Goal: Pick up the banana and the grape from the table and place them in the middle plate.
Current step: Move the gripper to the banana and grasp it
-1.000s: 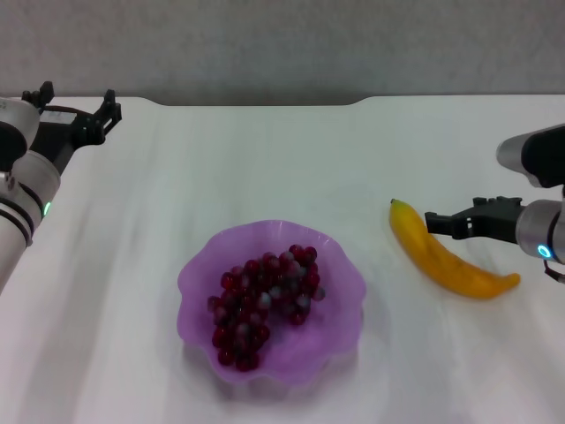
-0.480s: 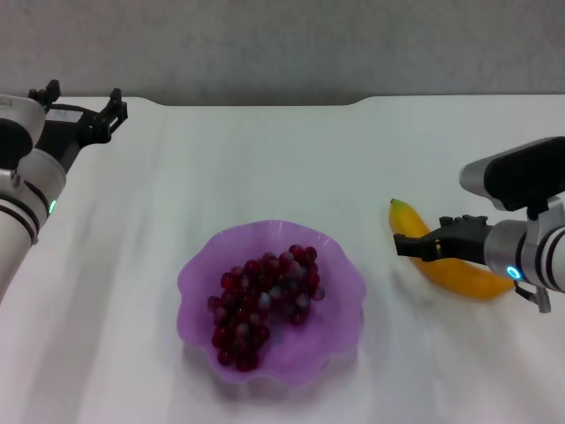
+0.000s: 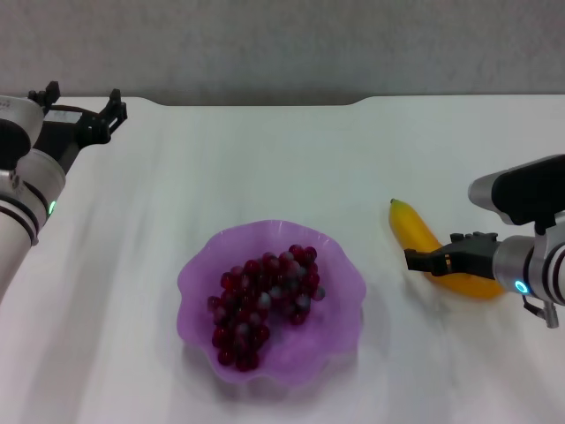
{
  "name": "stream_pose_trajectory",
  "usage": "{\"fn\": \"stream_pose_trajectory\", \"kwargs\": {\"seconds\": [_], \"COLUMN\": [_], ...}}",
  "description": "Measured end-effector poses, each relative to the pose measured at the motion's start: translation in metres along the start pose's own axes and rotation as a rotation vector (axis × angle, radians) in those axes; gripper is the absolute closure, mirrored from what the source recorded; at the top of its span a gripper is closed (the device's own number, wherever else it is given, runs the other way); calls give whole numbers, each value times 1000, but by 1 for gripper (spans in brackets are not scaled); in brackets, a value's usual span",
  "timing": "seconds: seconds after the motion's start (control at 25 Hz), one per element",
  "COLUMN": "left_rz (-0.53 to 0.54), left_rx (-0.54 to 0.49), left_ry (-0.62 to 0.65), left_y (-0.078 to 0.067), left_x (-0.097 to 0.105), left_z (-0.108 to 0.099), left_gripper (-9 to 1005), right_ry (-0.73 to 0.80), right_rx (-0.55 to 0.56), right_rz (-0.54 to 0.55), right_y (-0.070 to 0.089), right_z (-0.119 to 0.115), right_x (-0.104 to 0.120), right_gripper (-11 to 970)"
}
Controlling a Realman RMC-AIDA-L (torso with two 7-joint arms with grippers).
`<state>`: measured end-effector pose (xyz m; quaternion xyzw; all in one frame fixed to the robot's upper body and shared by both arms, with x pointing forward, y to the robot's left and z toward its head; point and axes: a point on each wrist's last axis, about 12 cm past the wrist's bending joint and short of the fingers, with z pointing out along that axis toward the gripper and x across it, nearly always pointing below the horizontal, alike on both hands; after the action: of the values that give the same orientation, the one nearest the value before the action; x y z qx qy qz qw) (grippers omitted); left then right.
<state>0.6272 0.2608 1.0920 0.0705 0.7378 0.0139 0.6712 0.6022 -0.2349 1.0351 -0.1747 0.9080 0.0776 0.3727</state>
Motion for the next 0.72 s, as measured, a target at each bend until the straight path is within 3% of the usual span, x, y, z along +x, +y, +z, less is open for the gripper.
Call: {"fn": "stream_pose_trajectory", "kwargs": {"seconds": [0.72], "left_rz": [0], "left_rx": [-4], "left_ry": [-4], "left_y": [1], "left_x": [0], "left_z": [-1], "left_gripper": [101], "right_ry": [22], "right_rx": [21], "right_rz": [-7], "right_y": [-3], "right_z": [3], "right_x": [9], "right_gripper": [129]}}
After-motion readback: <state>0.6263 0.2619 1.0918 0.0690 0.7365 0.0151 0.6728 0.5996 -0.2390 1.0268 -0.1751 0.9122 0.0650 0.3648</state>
